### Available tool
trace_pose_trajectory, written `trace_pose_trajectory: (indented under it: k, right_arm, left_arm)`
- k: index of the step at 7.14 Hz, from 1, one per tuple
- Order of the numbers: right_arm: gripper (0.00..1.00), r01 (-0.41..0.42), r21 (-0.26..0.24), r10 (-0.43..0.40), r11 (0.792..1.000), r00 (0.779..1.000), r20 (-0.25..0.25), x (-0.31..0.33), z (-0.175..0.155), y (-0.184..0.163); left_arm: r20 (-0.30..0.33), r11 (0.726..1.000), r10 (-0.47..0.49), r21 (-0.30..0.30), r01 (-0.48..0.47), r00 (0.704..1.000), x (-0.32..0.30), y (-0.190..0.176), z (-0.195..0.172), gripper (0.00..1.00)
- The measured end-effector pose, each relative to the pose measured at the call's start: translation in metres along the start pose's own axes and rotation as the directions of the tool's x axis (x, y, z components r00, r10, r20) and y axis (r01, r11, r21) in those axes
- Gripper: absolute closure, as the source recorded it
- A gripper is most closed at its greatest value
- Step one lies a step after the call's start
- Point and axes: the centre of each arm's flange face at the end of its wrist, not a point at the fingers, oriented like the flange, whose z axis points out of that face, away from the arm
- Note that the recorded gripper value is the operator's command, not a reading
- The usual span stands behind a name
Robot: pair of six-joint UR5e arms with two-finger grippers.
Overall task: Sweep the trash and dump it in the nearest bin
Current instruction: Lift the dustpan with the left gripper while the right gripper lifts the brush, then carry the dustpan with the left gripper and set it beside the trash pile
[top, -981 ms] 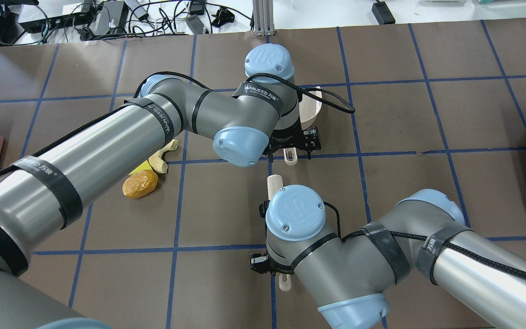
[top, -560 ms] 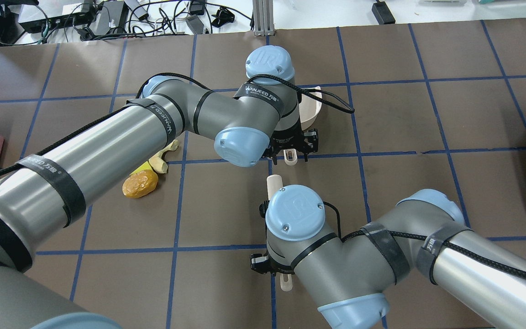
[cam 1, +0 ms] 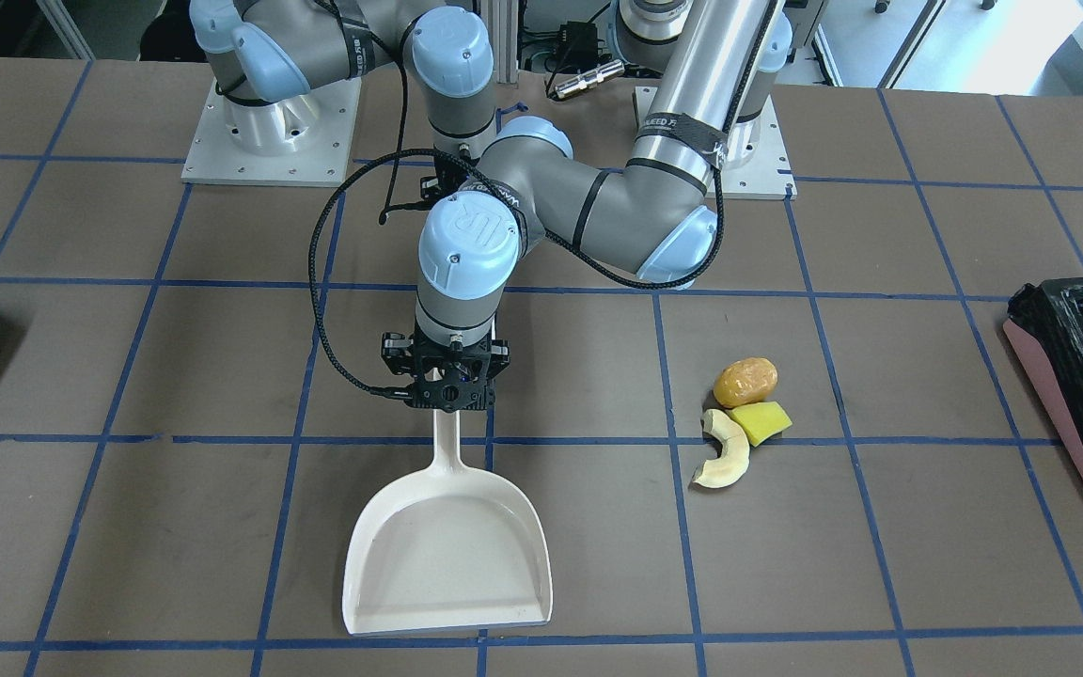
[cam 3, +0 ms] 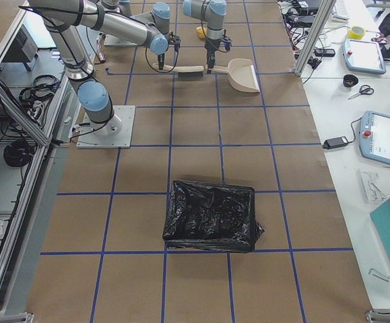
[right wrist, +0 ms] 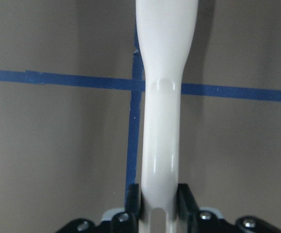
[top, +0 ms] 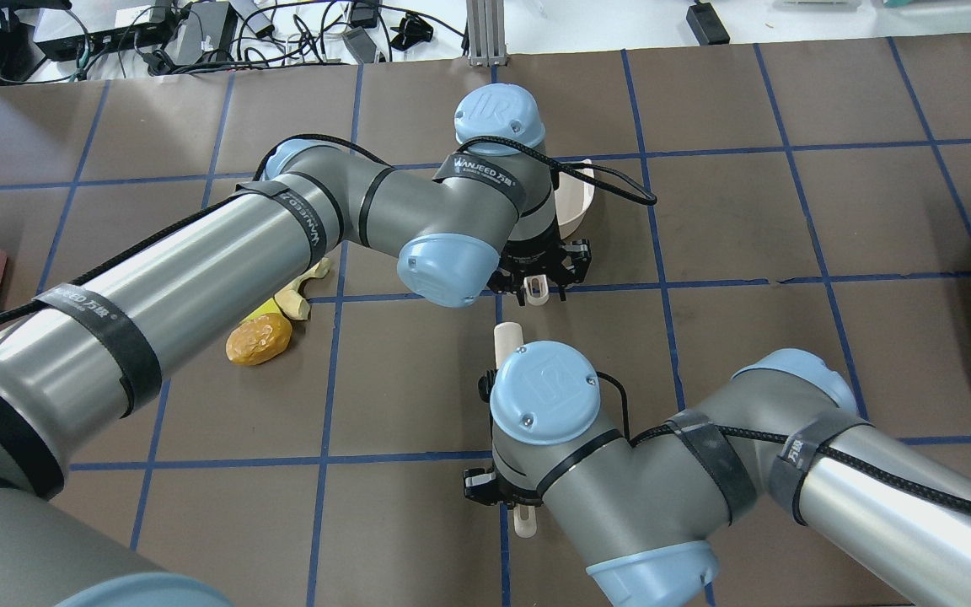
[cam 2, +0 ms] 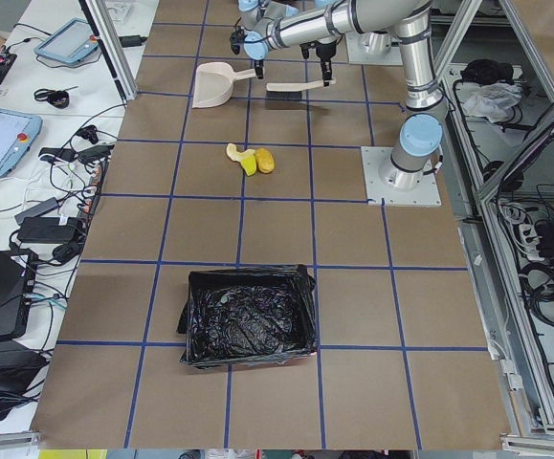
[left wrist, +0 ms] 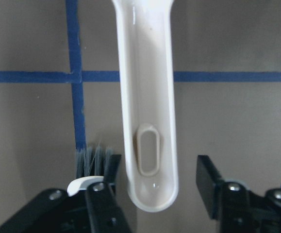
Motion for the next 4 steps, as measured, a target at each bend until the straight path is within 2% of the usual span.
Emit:
trace_pose_trajectory:
  k: [1, 2, 4]
  right_arm:
    - [0.85, 0.002, 0.0, -0.002, 1.0, 1.0, 0.0, 0.0001, 0.0, 0.0001]
    - [0.92, 0.002, -0.002, -0.002, 1.0, 1.0, -0.001, 0.0001, -0.0001, 0.0003]
    - [0.98, 0.002, -0.002, -0.002, 1.0, 1.0, -0.004, 0.0006, -0.0008, 0.0008]
  left_arm:
    - [0.001, 1.0, 0.0, -0.002, 0.0, 1.0, 0.0002, -0.0002, 0.0015, 1.0]
    - [0.0, 1.0, 0.0, -0.001, 0.0, 1.0, 0.0005, 0.0002, 0.0007, 1.0]
    - [-0.001, 1.0, 0.002, 0.007, -0.002, 1.0, 0.0015, 0.0008, -0.0049, 1.0]
